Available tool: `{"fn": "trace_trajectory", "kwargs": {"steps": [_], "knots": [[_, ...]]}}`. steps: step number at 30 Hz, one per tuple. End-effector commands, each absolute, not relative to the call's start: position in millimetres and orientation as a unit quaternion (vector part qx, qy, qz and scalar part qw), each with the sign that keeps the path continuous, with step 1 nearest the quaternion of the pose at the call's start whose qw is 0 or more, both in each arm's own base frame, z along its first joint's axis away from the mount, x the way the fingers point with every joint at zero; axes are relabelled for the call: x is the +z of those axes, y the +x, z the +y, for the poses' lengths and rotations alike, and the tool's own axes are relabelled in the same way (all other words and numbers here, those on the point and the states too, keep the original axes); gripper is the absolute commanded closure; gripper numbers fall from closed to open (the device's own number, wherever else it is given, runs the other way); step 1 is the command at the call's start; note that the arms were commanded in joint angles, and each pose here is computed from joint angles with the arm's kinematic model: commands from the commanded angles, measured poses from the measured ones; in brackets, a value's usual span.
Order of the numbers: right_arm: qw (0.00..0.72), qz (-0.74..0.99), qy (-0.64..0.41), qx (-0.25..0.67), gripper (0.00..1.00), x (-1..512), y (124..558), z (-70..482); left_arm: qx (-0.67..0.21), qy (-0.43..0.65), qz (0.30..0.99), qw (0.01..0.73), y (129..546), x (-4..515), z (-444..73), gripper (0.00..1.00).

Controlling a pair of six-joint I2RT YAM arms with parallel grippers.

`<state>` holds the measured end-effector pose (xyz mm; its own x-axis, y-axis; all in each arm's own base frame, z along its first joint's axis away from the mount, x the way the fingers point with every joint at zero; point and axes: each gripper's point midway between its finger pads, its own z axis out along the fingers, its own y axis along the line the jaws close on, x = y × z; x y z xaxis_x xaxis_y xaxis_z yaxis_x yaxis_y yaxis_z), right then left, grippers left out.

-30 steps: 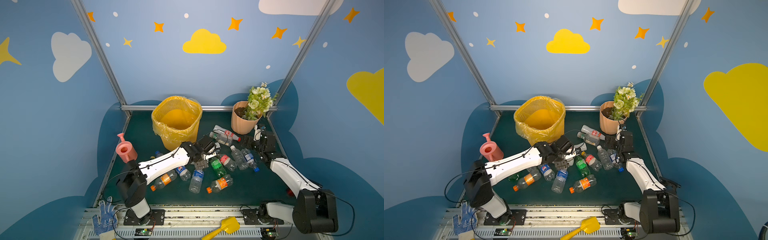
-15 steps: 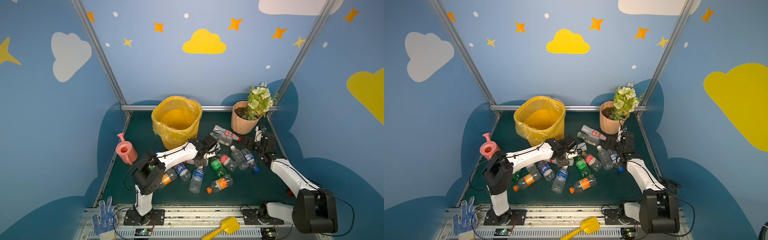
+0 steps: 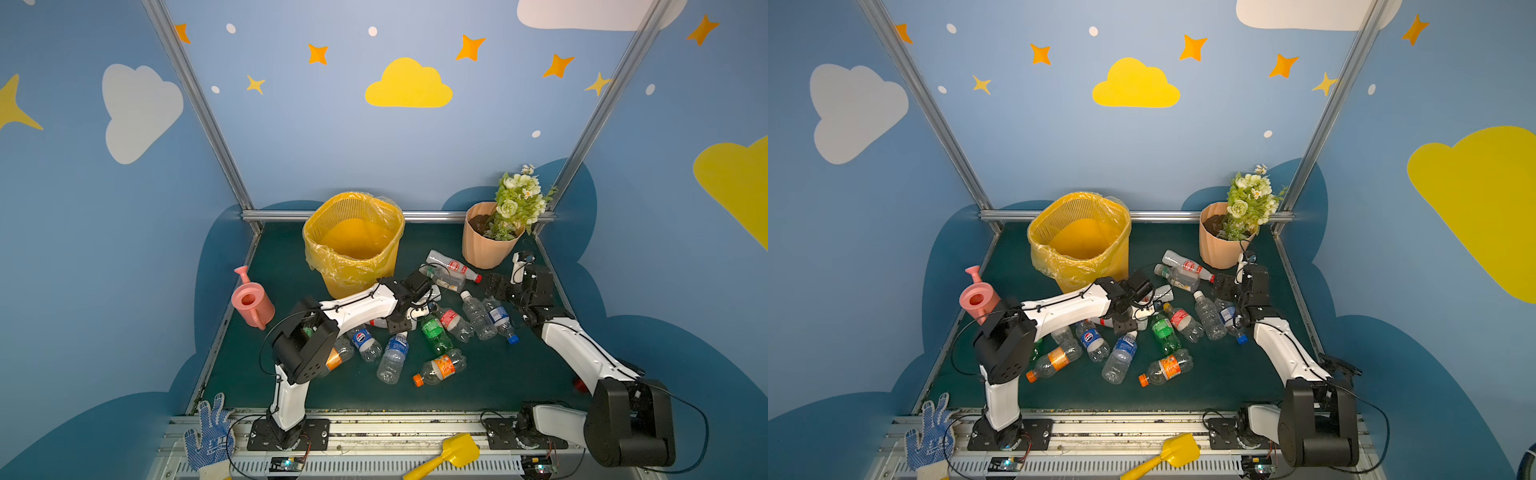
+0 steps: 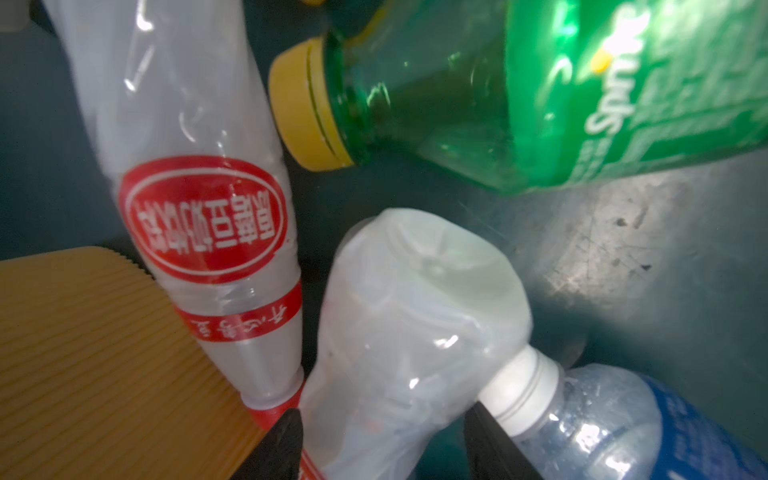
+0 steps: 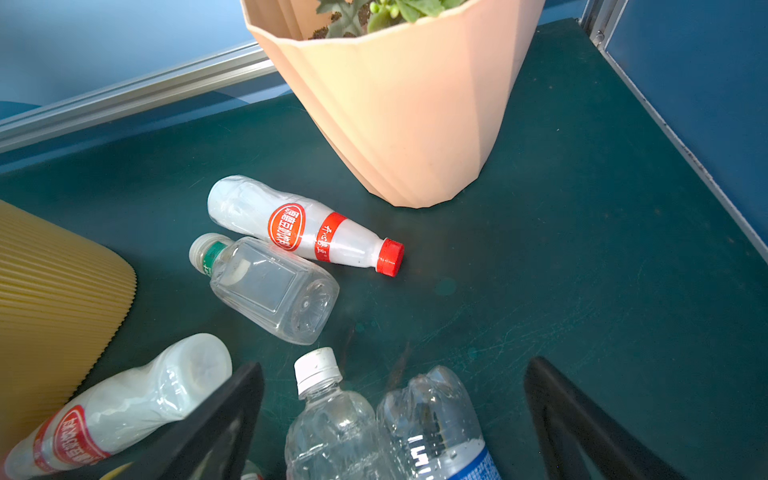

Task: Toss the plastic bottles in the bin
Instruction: 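Reach the left gripper down to the crumpled white bottle among the pile, then close the left gripper on the crumpled white bottle and lift it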

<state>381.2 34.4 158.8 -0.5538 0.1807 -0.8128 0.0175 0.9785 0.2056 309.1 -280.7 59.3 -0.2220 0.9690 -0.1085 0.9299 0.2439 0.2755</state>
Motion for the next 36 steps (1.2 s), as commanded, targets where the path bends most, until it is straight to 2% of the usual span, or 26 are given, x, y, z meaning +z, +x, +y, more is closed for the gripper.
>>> {"fn": "trace_trajectory", "kwargs": {"steps": [1, 4, 10, 21, 27, 32, 36], "knots": [[0.466, 0.879, 0.069, 0.080, 0.03, 157, 380, 29, 0.067, 0.614, 0.779, 0.110, 304, 53, -279, 0.39], [0.464, 0.879, 0.069, 0.081, 0.03, 156, 380, 29, 0.062, 0.612, 0.781, 0.104, 304, 49, -279, 0.43], [0.465, 0.879, 0.070, 0.080, 0.03, 157, 381, 27, 0.053, 0.610, 0.784, 0.101, 304, 45, -282, 0.43], [0.460, 0.881, 0.076, 0.083, 0.03, 152, 382, 26, 0.057, 0.609, 0.786, 0.087, 305, 33, -277, 0.33], [0.458, 0.881, 0.079, 0.084, 0.03, 151, 383, 24, 0.055, 0.608, 0.787, 0.086, 307, 30, -277, 0.36], [0.457, 0.881, 0.083, 0.087, 0.03, 150, 383, 24, 0.051, 0.608, 0.787, 0.094, 308, 35, -281, 0.44], [0.457, 0.881, 0.081, 0.091, 0.03, 149, 383, 25, 0.051, 0.606, 0.786, 0.111, 313, 43, -284, 0.45]]}}
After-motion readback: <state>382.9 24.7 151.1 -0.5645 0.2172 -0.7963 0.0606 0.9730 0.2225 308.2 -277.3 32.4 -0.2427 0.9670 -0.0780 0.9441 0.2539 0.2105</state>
